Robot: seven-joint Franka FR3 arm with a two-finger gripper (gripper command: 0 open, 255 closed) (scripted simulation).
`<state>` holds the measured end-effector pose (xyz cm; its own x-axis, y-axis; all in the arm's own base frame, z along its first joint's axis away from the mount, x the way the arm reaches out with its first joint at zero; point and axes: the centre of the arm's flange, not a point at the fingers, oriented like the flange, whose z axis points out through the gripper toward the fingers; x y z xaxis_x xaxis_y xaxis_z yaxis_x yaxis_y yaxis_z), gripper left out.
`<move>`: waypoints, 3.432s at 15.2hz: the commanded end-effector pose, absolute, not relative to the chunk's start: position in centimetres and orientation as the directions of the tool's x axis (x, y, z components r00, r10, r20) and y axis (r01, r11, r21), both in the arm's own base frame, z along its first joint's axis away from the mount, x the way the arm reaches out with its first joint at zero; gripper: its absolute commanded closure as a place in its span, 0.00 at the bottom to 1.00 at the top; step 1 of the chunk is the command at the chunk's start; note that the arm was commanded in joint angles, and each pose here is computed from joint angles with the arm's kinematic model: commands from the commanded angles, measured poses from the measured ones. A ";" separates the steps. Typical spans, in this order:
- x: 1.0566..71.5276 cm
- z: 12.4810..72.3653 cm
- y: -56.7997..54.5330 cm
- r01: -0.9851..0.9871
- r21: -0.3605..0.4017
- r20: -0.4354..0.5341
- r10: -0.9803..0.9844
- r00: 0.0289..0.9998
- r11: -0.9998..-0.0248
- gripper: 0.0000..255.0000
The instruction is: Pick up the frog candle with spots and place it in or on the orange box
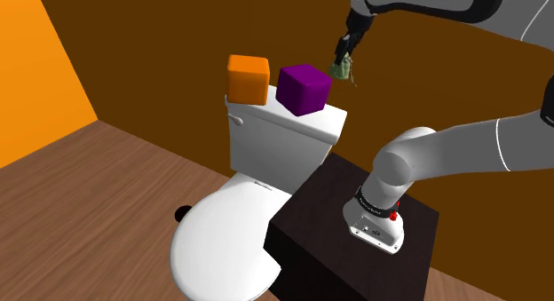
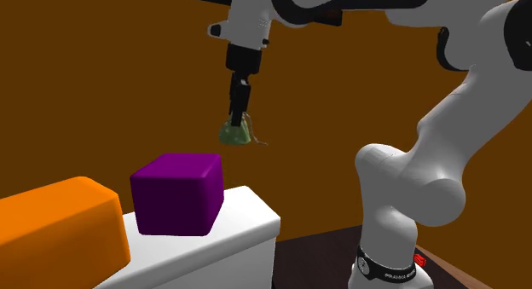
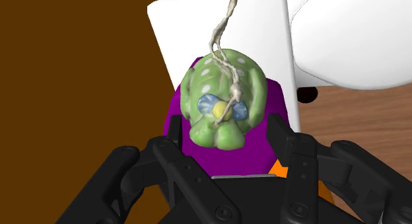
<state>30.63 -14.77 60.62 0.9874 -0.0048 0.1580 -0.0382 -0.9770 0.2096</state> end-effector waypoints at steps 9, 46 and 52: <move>36.9 63.7 -12.8 -0.038 0.210 0.158 -0.005 0.987 -0.977 1.00; 66.3 59.4 -3.6 -0.038 0.210 0.158 -0.005 0.987 -0.977 1.00; 66.3 56.1 -3.6 -0.038 0.210 0.158 -0.005 0.987 -0.977 1.00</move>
<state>66.19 -4.01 57.71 0.9836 -0.0077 0.1801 -0.0468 -0.9757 0.2139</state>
